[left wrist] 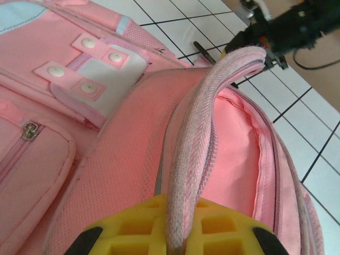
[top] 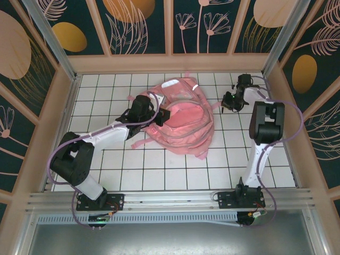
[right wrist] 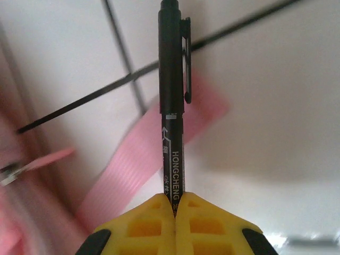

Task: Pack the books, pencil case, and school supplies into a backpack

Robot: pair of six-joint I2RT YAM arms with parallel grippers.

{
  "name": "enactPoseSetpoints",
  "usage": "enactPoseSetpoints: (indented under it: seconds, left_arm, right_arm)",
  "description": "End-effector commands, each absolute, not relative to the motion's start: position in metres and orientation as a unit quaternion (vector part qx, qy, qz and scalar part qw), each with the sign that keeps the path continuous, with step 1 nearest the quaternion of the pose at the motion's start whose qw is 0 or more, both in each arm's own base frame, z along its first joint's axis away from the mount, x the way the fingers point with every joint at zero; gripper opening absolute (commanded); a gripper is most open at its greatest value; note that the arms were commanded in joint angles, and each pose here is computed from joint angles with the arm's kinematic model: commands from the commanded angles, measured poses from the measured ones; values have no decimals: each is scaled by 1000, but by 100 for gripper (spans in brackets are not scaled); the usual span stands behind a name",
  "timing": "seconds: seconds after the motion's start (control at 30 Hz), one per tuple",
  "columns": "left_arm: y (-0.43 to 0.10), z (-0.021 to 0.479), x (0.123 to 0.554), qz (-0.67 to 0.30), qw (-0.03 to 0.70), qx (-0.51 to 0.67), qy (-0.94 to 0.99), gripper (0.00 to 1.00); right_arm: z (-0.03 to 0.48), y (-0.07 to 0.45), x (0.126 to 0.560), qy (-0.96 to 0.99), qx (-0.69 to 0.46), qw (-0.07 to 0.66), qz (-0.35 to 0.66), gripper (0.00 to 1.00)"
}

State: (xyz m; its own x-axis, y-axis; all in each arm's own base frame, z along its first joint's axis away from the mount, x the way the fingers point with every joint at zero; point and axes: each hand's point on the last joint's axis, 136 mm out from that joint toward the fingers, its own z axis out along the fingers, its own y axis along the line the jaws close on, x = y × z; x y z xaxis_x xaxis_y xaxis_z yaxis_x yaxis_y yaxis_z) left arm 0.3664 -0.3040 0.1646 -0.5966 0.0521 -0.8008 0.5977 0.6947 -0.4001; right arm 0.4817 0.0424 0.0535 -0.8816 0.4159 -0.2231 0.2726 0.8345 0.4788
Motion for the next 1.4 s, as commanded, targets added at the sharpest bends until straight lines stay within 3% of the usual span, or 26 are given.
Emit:
enactPoseSetpoints:
  seconds: [0.0, 0.2, 0.4, 0.57, 0.73, 1.03, 1.27, 1.37]
  left_arm:
    - [-314, 216, 379, -412, 442, 143, 784, 2]
    - [-317, 231, 386, -437, 445, 107, 774, 1]
    - [-322, 229, 388, -455, 429, 91, 775, 2]
    - [-329, 231, 385, -474, 419, 98, 768, 2]
    - [-327, 230, 384, -479, 416, 86, 768, 3]
    - [-330, 224, 374, -484, 404, 112, 768, 6]
    - [-334, 217, 366, -473, 402, 164, 767, 11]
    - [-345, 214, 352, -480, 390, 226, 753, 20]
  right_arm:
    - [117, 64, 481, 893, 264, 195, 307, 0]
    - [162, 79, 420, 845, 334, 220, 356, 0]
    - [200, 156, 365, 830, 317, 206, 411, 0]
    - [205, 219, 348, 812, 333, 171, 449, 0]
    - [182, 228, 355, 812, 383, 178, 403, 0]
    - [201, 243, 358, 805, 345, 214, 433, 44]
    - [200, 201, 345, 828, 322, 239, 392, 48]
    - [197, 168, 339, 849, 307, 268, 336, 48]
